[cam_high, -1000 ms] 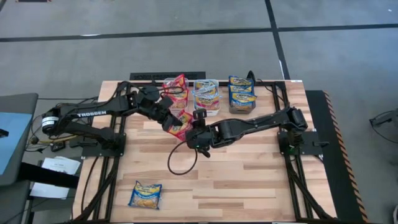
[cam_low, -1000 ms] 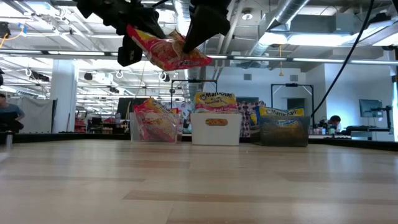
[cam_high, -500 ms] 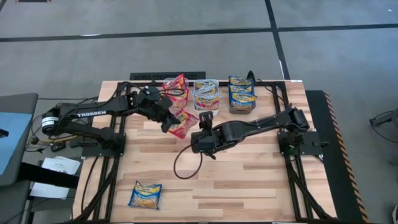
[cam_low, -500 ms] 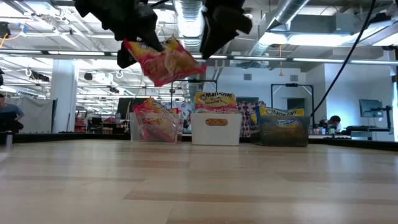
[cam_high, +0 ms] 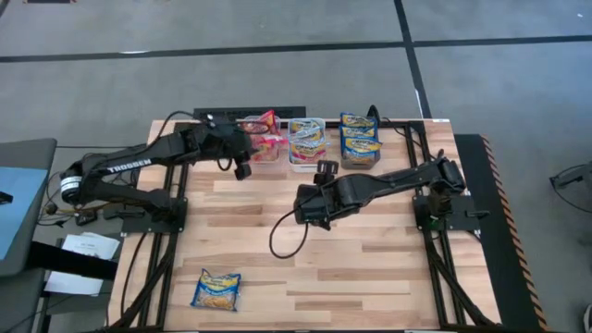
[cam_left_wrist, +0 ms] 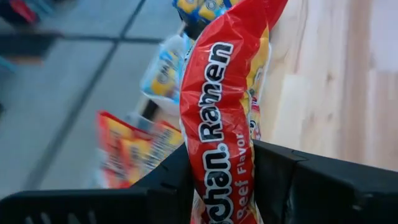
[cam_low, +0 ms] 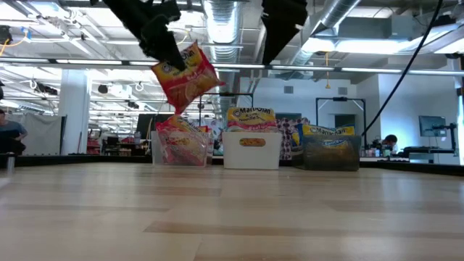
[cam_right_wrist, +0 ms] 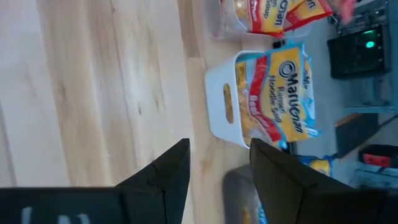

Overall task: Sort Maruchan noodles
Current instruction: Put the red noodle pack into the transparent bin

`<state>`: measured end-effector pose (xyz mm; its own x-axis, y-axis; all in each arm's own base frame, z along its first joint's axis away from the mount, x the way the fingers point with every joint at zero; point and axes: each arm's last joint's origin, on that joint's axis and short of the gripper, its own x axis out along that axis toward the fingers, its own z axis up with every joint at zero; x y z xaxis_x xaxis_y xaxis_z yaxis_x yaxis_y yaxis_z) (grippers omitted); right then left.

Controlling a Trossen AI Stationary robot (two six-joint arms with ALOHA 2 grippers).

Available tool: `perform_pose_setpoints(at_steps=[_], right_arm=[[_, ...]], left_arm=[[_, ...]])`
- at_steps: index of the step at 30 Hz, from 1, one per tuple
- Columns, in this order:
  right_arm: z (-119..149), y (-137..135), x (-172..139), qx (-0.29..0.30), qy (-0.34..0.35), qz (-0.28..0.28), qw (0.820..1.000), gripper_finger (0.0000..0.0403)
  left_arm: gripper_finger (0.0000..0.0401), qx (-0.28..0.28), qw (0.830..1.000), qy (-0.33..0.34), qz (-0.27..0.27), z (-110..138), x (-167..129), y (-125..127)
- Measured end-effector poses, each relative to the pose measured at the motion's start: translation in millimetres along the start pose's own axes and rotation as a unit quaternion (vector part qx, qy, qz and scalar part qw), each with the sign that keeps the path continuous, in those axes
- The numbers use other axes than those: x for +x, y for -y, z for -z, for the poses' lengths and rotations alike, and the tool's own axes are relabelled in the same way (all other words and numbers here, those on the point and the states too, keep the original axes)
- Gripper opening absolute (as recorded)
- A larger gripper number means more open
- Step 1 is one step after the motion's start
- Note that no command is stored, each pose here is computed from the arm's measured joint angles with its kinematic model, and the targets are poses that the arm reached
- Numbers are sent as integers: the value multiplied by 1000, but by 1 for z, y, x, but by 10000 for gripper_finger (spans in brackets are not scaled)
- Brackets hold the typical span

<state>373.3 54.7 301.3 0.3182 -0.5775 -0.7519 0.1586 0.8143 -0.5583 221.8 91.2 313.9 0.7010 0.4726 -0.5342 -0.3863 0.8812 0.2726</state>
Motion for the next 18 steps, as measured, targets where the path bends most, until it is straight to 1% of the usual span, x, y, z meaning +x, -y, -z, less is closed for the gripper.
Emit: perform_pose_setpoints(at_steps=[3, 6, 10, 15, 18], right_arm=[[0, 0, 0, 1, 1, 0, 1000, 187], [0, 0, 0, 2, 1, 0, 1000, 187], [0, 2, 1, 0, 0, 1, 1000, 187], [-1, 12, 9, -13, -10, 6, 1000, 187], [-1, 21, 16, -4, -19, 11, 1000, 187]], left_arm=[[109, 65, 998, -4, -13, -9, -8, -11], [107, 97, 995, -19, -28, -11, -13, -24], [99, 117, 992, -29, -42, -11, -13, -43], [98, 117, 992, -36, -16, -11, 0, -59], [98, 113, 991, -66, 13, -10, 11, -62]])
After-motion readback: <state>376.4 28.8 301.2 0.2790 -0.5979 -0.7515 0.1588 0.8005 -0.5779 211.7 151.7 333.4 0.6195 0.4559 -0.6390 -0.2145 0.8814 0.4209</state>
